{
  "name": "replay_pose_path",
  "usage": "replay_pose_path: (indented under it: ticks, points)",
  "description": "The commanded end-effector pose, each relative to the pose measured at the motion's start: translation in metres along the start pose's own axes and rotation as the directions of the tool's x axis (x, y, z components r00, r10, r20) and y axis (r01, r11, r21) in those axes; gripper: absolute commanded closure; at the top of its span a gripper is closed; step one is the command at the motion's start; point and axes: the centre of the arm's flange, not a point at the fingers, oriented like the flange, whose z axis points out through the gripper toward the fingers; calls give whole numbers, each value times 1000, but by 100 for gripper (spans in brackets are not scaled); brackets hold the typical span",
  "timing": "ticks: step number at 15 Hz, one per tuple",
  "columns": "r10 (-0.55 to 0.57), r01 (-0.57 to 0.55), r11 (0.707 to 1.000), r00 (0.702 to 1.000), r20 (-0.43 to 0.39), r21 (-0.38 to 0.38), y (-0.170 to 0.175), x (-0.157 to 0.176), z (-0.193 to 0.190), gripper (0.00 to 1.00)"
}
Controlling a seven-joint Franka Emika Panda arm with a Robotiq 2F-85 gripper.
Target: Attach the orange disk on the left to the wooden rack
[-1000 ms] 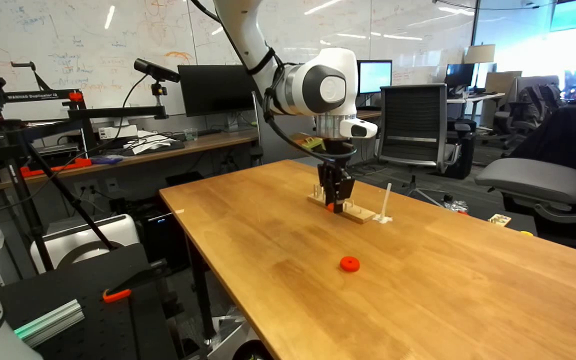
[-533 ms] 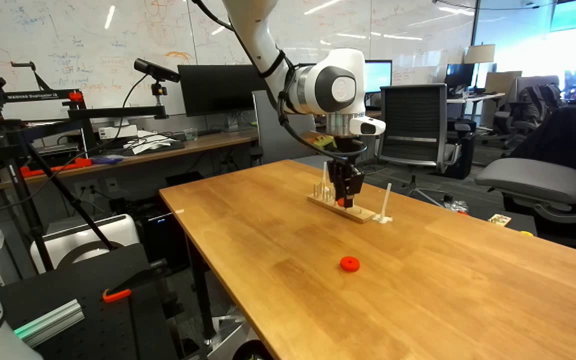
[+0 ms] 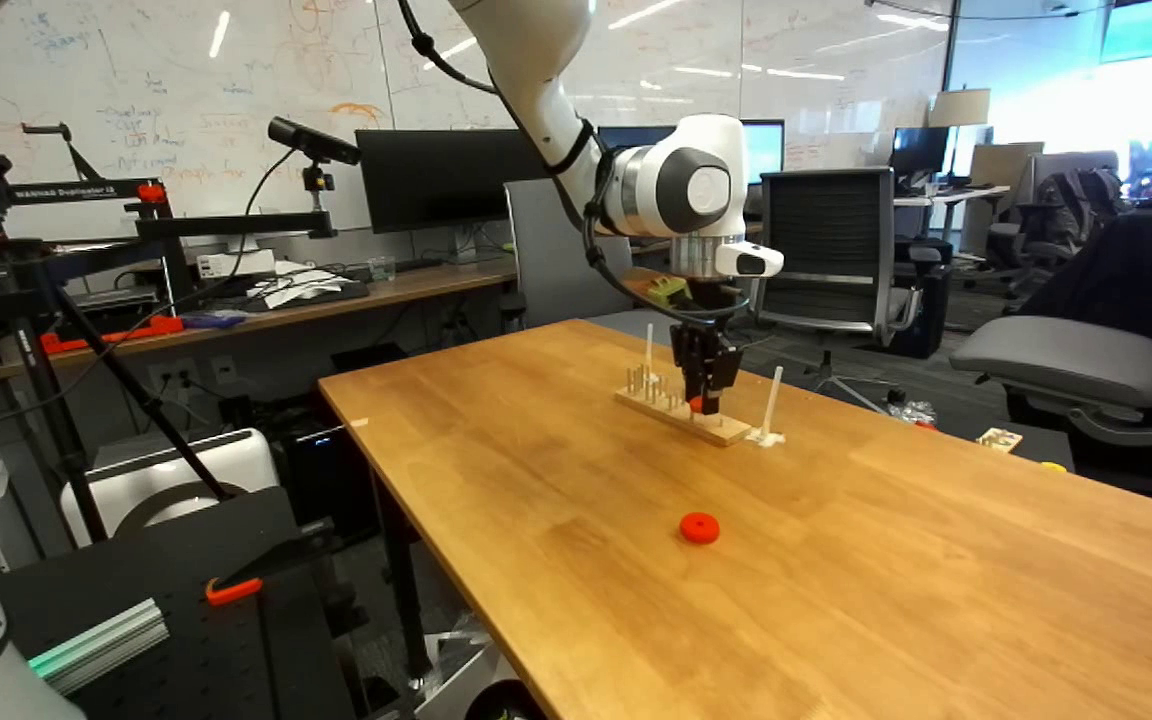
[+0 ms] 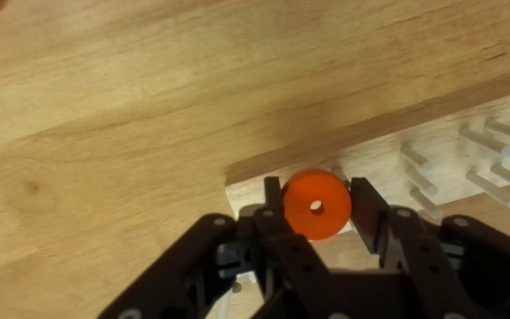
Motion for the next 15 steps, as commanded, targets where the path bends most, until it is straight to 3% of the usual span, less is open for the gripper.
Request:
replay_pose_path:
  ticks: [1, 15]
  points:
    - [12, -12, 1000, 1000, 4, 4, -21, 20, -10, 82]
    - [36, -39, 998, 995, 92, 41, -20, 9, -2, 82]
